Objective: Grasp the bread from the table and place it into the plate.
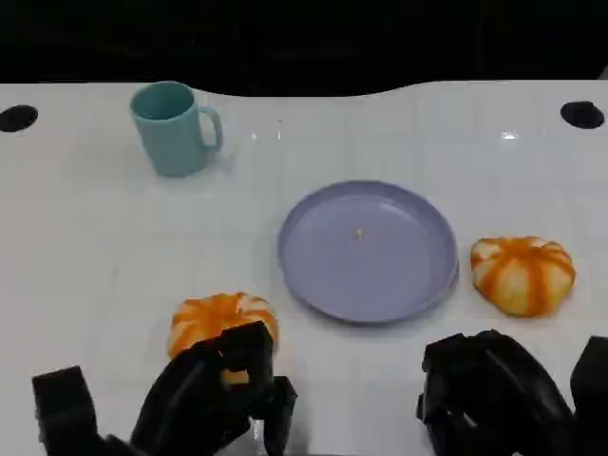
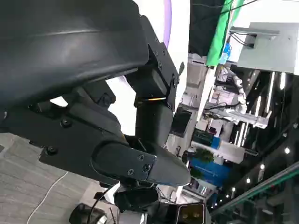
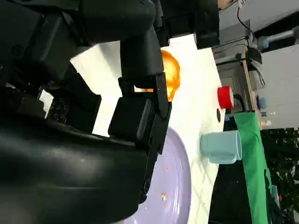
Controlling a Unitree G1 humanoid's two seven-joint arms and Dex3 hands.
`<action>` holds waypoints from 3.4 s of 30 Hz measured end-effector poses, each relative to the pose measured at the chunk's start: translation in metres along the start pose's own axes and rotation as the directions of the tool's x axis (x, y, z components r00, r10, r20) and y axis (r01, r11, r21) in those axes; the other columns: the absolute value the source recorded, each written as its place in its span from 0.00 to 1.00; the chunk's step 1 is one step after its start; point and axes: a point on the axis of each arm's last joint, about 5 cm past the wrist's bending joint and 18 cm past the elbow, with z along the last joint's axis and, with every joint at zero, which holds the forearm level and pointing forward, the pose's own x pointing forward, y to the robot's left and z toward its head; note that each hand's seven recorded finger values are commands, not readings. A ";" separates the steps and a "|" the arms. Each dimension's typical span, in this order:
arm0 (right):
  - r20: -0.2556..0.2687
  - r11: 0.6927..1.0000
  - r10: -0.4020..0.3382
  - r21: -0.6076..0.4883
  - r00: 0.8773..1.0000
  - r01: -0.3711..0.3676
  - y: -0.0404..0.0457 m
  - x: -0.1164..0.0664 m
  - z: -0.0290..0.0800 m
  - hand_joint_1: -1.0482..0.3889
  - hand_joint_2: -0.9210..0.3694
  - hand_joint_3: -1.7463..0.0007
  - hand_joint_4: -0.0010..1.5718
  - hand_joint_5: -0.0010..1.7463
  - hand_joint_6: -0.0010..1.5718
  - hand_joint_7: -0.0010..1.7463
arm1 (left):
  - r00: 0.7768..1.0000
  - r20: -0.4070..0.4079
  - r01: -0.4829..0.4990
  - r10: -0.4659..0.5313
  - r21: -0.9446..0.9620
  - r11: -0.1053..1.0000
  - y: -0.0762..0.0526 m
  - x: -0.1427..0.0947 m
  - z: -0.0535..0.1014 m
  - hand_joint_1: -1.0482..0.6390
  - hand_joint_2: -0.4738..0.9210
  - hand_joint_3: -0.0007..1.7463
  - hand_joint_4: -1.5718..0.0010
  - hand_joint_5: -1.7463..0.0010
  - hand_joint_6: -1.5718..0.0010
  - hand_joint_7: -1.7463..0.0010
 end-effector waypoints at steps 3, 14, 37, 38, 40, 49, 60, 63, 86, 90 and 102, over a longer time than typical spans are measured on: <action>-0.001 1.000 -0.003 -0.002 1.000 0.003 0.0001 0.000 0.000 0.00 0.71 0.19 0.97 0.77 1.00 0.59 | 1.000 0.000 0.000 0.000 0.000 1.000 0.000 0.000 0.000 0.15 1.00 0.07 0.32 0.00 0.41 0.04; 0.000 1.000 -0.001 -0.006 1.000 0.001 0.0002 0.000 0.000 0.00 0.72 0.18 0.97 0.76 1.00 0.59 | 1.000 0.003 0.001 -0.001 0.004 1.000 0.000 0.000 0.000 0.14 0.99 0.07 0.32 0.00 0.41 0.04; 0.003 1.000 0.003 -0.007 1.000 -0.003 0.0002 0.000 0.000 0.00 0.71 0.18 0.96 0.76 1.00 0.58 | 1.000 0.008 0.004 -0.004 0.009 1.000 0.000 0.000 0.002 0.15 1.00 0.05 0.37 0.01 0.43 0.17; 0.003 1.000 0.004 -0.007 1.000 -0.004 0.0002 0.000 0.000 0.00 0.71 0.18 0.96 0.76 1.00 0.58 | 1.000 0.010 0.005 -0.005 0.011 1.000 0.000 0.001 0.002 0.15 1.00 0.06 0.42 0.01 0.45 0.22; 0.004 1.000 0.004 -0.008 1.000 -0.004 0.0001 0.000 0.000 0.00 0.72 0.18 0.97 0.76 1.00 0.58 | 1.000 0.014 0.006 -0.006 0.021 1.000 0.000 0.001 0.003 0.14 1.00 0.07 0.47 0.04 0.48 0.29; 0.003 1.000 0.004 -0.010 1.000 -0.004 0.0001 0.000 0.000 0.00 0.72 0.18 0.97 0.76 1.00 0.58 | 0.997 0.071 0.018 -0.035 0.224 0.974 0.004 0.002 0.021 0.17 1.00 0.04 0.58 0.19 0.62 0.51; 0.002 1.000 0.002 -0.009 1.000 -0.002 0.0002 0.000 0.000 0.00 0.71 0.19 0.97 0.76 1.00 0.58 | 0.995 0.083 -0.003 -0.056 0.585 0.811 0.012 0.002 0.054 0.20 0.96 0.01 0.63 0.41 0.76 0.65; 0.005 1.000 0.002 -0.012 1.000 -0.002 0.0002 0.000 0.001 0.00 0.71 0.19 0.97 0.76 1.00 0.58 | 0.995 0.085 -0.025 -0.044 0.678 0.735 0.010 0.002 0.061 0.18 0.96 0.01 0.67 0.44 0.78 0.67; 0.001 1.000 0.014 -0.018 1.000 -0.014 0.0002 0.001 0.001 0.00 0.71 0.20 0.98 0.75 1.00 0.58 | 0.987 0.110 -0.075 0.114 0.957 -0.280 -0.033 -0.008 0.097 0.13 0.99 0.00 0.85 0.52 0.84 0.85; -0.001 1.000 0.015 -0.017 1.000 -0.015 0.0003 0.001 0.001 0.00 0.70 0.21 0.99 0.75 1.00 0.58 | 0.979 0.080 -0.013 0.189 0.943 -0.332 -0.040 -0.003 0.095 0.13 0.99 0.00 0.83 0.56 0.82 0.88; 0.005 1.000 0.018 -0.022 1.000 -0.018 -0.0001 0.002 0.001 0.00 0.70 0.21 0.99 0.74 1.00 0.58 | 0.950 -0.029 0.164 0.312 0.895 -0.415 -0.051 0.020 0.086 0.15 0.95 0.00 0.78 0.68 0.81 0.97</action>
